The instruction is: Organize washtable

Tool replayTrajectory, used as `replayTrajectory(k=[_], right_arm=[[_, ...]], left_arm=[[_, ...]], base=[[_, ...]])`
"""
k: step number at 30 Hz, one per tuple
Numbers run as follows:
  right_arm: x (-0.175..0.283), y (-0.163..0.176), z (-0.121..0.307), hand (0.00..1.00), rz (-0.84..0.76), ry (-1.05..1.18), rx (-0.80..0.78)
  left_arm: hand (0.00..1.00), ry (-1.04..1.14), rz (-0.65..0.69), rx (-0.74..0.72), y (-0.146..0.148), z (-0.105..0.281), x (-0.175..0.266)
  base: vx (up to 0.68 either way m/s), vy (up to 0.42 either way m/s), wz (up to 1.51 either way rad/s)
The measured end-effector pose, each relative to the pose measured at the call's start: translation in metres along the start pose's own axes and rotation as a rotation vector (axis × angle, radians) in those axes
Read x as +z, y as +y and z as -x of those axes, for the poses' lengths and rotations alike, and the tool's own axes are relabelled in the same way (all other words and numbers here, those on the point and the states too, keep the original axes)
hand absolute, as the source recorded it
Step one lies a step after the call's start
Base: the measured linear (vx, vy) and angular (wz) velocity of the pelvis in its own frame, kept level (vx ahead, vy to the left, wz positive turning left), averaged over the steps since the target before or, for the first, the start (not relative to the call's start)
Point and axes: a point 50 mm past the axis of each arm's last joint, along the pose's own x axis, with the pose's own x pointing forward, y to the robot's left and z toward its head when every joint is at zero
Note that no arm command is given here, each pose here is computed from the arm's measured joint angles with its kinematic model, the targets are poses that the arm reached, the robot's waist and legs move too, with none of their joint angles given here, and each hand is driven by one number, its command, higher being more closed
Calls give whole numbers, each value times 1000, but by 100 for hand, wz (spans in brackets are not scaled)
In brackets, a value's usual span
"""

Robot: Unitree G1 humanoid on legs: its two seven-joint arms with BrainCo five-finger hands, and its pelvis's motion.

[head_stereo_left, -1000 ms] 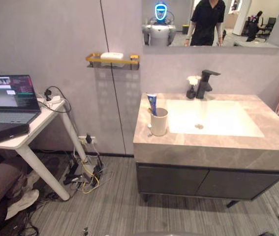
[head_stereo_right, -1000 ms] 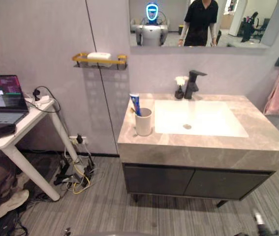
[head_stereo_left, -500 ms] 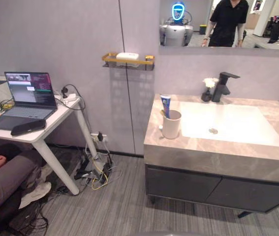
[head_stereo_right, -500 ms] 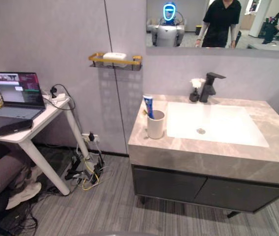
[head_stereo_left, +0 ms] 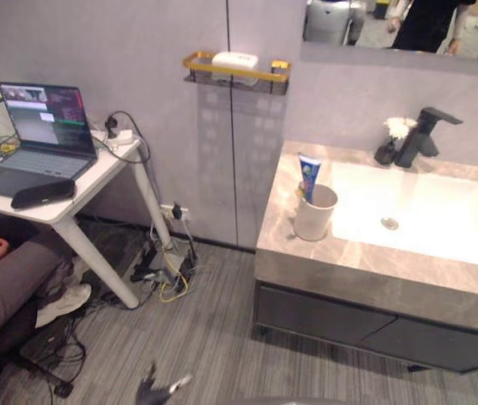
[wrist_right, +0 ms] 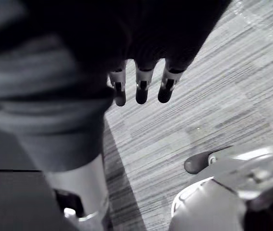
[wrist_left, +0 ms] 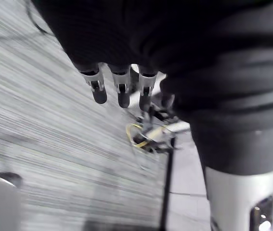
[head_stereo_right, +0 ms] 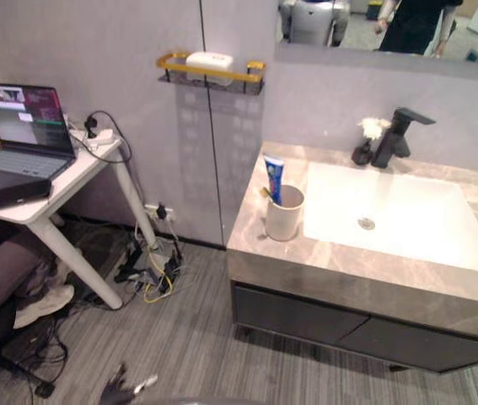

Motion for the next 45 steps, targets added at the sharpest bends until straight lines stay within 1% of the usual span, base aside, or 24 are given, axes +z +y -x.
replayTrajectory(k=[1,2,4,5,11,17,20,21,22,23,24,25,26,27,28,29,30,31,32,34,37,40,45], right_arm=[[1,1,0,0,8,-7,7],[3,4,1,0,19,-19,20],[4,6,3,0,33,-34,38],[6,8,4,0,50,-52,55],[10,10,5,0,106,-82,79],[8,9,6,0,100,-78,76],[7,7,6,0,102,-72,72],[5,6,5,0,104,-66,74],[5,5,5,0,106,-63,77],[4,4,5,0,110,-59,83],[4,4,5,0,111,-57,84],[3,3,4,0,115,-51,87],[2,3,4,0,117,-48,88],[1,1,4,0,124,-38,90],[-1,1,3,0,129,-32,90],[-1,-1,2,0,137,-29,90],[-1,-2,2,0,139,-27,88],[0,-4,0,0,147,-26,83],[0,-5,-1,0,151,-24,79],[2,-11,-4,0,171,-18,65],[5,-13,-9,0,195,-3,58],[5,-14,-12,0,209,14,52],[-1,-17,-12,0,223,49,59]], left_arm=[[100,-34,17,-18,-7,-1,9],[100,-96,41,-46,-18,-3,24],[100,-186,71,-61,-25,-6,47],[100,-275,86,-63,-25,-7,67],[100,-501,144,-31,-19,6,118],[100,-846,249,-43,-6,54,183],[100,-919,287,-57,-3,68,194],[100,-934,322,-78,-2,74,196],[100,-936,335,-90,-2,75,196],[100,-933,388,-145,-5,79,196],[100,-929,407,-171,-7,81,196],[100,-912,474,-249,-12,83,195],[100,-903,498,-281,-16,84,194],[100,-881,566,-371,-25,86,195],[100,-870,597,-415,-30,87,195],[100,-843,647,-491,-39,89,195],[100,-823,658,-543,-44,89,195],[100,-794,662,-606,-51,89,193],[100,-782,660,-634,-55,88,193],[100,-696,647,-750,-72,83,187],[100,-568,603,-850,-92,77,173],[100,-448,563,-916,-106,73,157],[100,-379,495,-972,-121,69,149]], base=[[-83,-11,-14],[-76,-14,-17],[-68,-19,-14],[-35,-16,-4],[-12,-2,-3],[4,1,-1],[8,-2,-1],[0,0,0],[0,0,0],[0,0,0],[-39,-4,-1],[-52,-3,-1],[-68,-4,-2],[-60,-5,-2],[-67,-4,-5],[-68,-2,-6],[-77,-3,-8],[-57,-5,-7],[-35,-12,-8],[-22,-32,-2],[-25,-21,-5],[19,-22,-13],[21,-16,-10]])
